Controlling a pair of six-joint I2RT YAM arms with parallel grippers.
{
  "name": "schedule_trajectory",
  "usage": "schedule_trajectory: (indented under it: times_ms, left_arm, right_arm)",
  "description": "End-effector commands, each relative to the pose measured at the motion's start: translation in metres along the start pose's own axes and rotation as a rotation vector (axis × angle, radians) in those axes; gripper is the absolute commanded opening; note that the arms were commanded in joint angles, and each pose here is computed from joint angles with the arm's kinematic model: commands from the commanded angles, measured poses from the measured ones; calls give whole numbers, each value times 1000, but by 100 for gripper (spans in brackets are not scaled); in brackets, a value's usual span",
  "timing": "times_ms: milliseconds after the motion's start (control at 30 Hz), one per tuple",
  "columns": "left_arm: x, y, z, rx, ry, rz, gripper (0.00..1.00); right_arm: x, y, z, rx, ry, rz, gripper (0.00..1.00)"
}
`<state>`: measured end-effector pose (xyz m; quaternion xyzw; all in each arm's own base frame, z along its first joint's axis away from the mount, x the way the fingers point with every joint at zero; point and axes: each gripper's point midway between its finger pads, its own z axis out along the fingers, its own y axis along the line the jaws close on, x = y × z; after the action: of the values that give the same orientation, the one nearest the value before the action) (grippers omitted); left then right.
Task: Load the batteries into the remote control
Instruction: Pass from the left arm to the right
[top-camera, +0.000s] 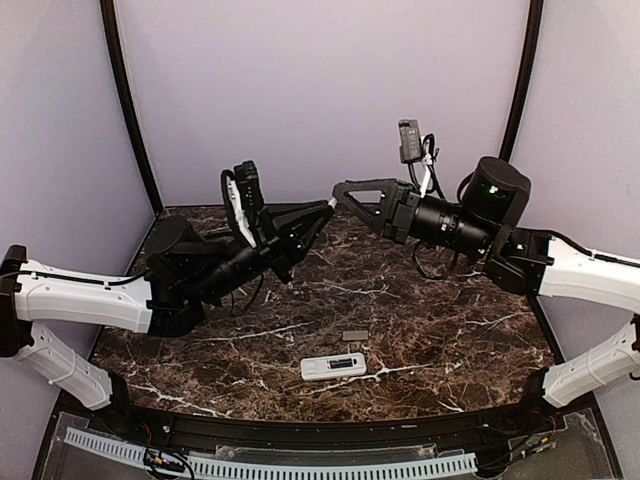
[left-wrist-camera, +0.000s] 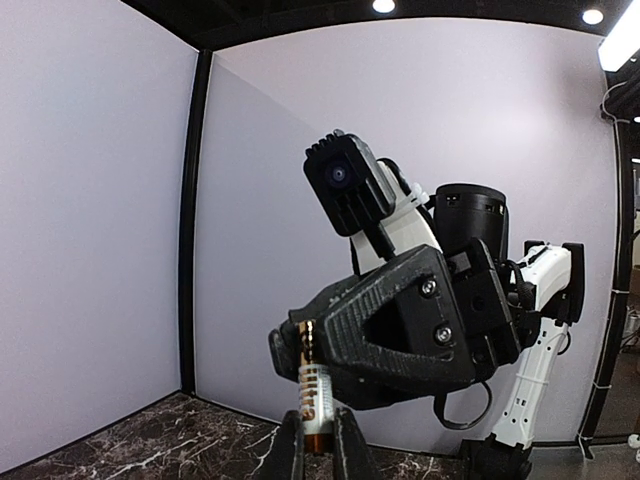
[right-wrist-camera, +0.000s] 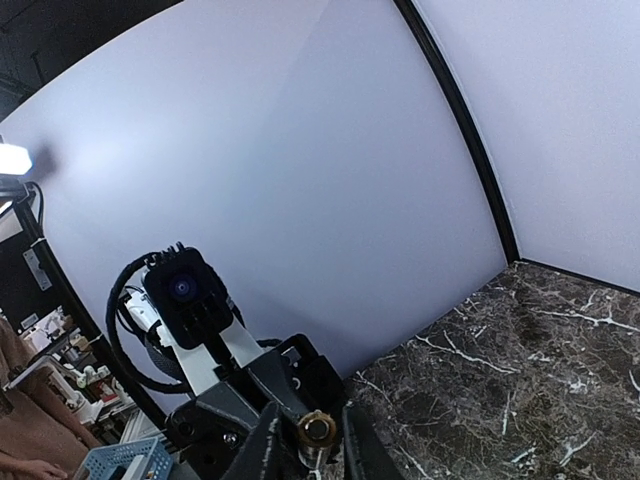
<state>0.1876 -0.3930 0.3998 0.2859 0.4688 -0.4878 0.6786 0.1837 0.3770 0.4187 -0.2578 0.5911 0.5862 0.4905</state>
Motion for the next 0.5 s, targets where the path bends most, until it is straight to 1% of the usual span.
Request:
schedule_trajectory:
  times_ms: [0, 100, 267, 333, 367, 400, 433, 467]
  left_arm:
    - [-3, -7, 4, 28, -21, -17, 0]
    - [1, -8, 5, 36, -3, -20, 0]
    - [3, -7, 3, 31, 9, -22, 0]
    - [7, -9, 4, 39, 39, -30, 2]
    - [10, -10, 3, 45, 68, -32, 20]
    - [11, -11, 3, 49, 80, -33, 33]
    - [14, -13, 0, 58, 112, -27, 52]
    - [15, -15, -2, 67, 126, -22, 59]
  right_arm:
    - [-1, 8, 1, -29, 3, -16, 11]
    - [-4, 13, -1, -46, 5, -36, 0]
    - [1, 20, -7, -56, 81, -77, 0]
    - [2, 24, -9, -56, 141, -113, 0]
    - [2, 27, -10, -54, 180, -138, 0]
    - [4, 27, -13, -48, 226, -175, 0]
    - [5, 28, -16, -41, 268, -204, 0]
    - [6, 28, -21, -35, 315, -230, 0]
